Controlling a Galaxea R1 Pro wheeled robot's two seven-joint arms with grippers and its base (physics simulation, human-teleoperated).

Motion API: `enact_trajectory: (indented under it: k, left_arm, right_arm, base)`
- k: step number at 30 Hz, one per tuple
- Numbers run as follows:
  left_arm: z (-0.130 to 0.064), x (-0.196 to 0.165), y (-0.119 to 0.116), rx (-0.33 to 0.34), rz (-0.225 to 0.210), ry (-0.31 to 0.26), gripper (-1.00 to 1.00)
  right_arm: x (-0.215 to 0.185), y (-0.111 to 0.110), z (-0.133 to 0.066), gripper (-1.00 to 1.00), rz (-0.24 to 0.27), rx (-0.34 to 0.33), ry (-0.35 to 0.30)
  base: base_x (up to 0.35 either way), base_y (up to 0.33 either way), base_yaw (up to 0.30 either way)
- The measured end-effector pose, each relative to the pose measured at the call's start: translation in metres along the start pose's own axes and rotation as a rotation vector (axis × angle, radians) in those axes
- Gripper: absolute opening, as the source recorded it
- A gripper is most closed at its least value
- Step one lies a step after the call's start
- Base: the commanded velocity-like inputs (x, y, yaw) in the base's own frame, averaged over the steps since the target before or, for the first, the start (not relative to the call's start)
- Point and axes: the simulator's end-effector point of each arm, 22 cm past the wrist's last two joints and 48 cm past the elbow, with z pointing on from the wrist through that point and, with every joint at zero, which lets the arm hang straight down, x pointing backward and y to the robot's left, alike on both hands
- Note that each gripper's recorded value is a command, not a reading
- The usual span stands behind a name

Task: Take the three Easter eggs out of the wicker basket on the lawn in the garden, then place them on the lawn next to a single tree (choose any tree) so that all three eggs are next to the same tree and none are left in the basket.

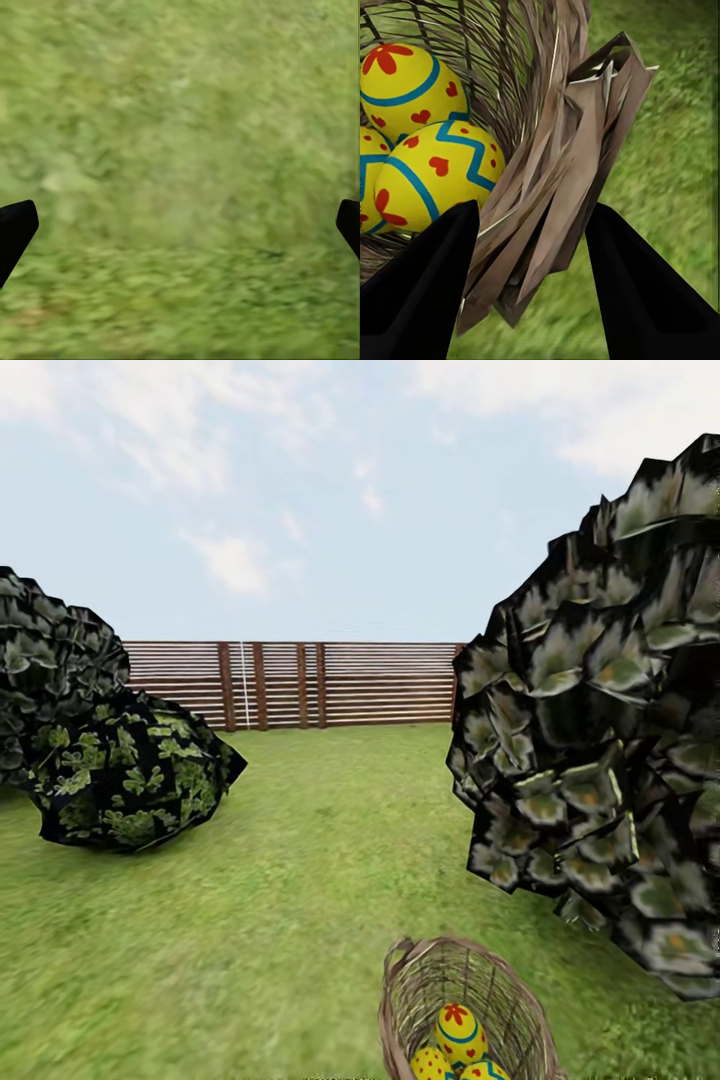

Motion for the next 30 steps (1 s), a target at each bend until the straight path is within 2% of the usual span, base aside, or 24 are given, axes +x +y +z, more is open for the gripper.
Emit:
enact_trajectory:
  k: [30]
  left_arm:
    - [0.003,0.017,0.006,-0.017,0.004,0.041,1.0]
  right_arm:
    - [0.017,-0.004,0.004,-1.0,-0.009,0.01,0.039]
  base:
    - [0.0,0.0,-0.144]
